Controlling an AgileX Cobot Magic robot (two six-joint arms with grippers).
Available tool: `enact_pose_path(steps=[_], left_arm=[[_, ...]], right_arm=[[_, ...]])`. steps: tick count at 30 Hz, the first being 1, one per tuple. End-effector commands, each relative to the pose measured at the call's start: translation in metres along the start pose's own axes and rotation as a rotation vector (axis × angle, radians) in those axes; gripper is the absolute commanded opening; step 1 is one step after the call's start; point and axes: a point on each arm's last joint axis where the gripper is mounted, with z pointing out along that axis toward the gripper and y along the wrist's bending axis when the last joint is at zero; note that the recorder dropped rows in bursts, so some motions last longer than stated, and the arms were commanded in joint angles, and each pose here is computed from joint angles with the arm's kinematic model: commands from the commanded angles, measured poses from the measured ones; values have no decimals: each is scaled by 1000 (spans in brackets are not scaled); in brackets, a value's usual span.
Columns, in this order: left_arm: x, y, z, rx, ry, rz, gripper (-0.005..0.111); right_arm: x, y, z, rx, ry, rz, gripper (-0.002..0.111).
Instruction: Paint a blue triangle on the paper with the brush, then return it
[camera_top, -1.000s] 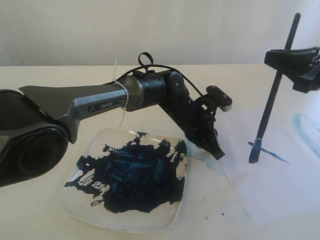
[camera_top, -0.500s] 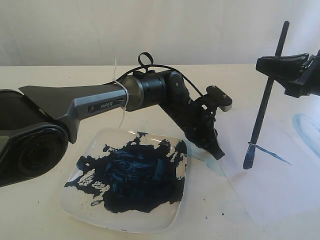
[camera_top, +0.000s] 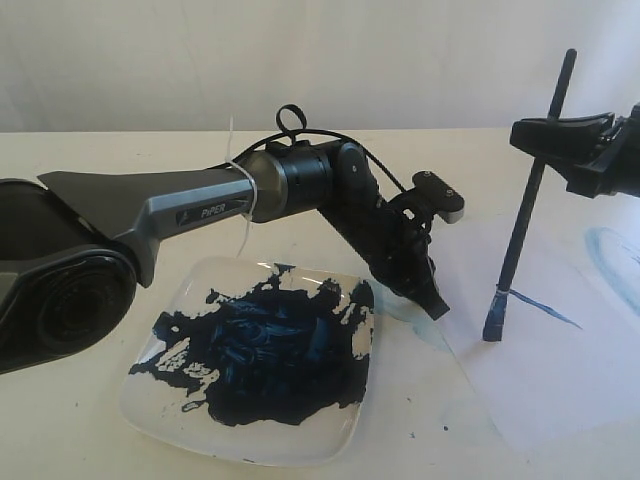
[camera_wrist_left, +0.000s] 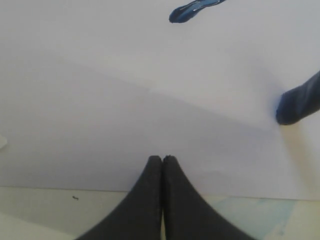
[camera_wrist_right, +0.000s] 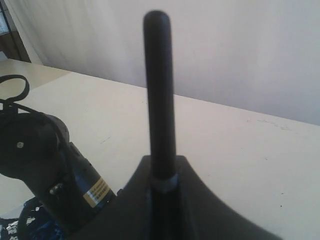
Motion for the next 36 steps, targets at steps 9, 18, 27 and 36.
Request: enact_pose_path(steps=[9,18,27,36], left_arm=[[5,-3,2,36,42,1,0],[5,-3,2,37,44,1,0],[5,-3,2,38,45,1,0],[5,-3,2,37,46,3,0]], right_arm=[[1,-7,-10,30,-10,-3,0],[-1,-15,-20,72,-21,-3,0],[-2,-21,-27,107,-35,-12,0],[-2,-26,-35,140,-44,-10,0]])
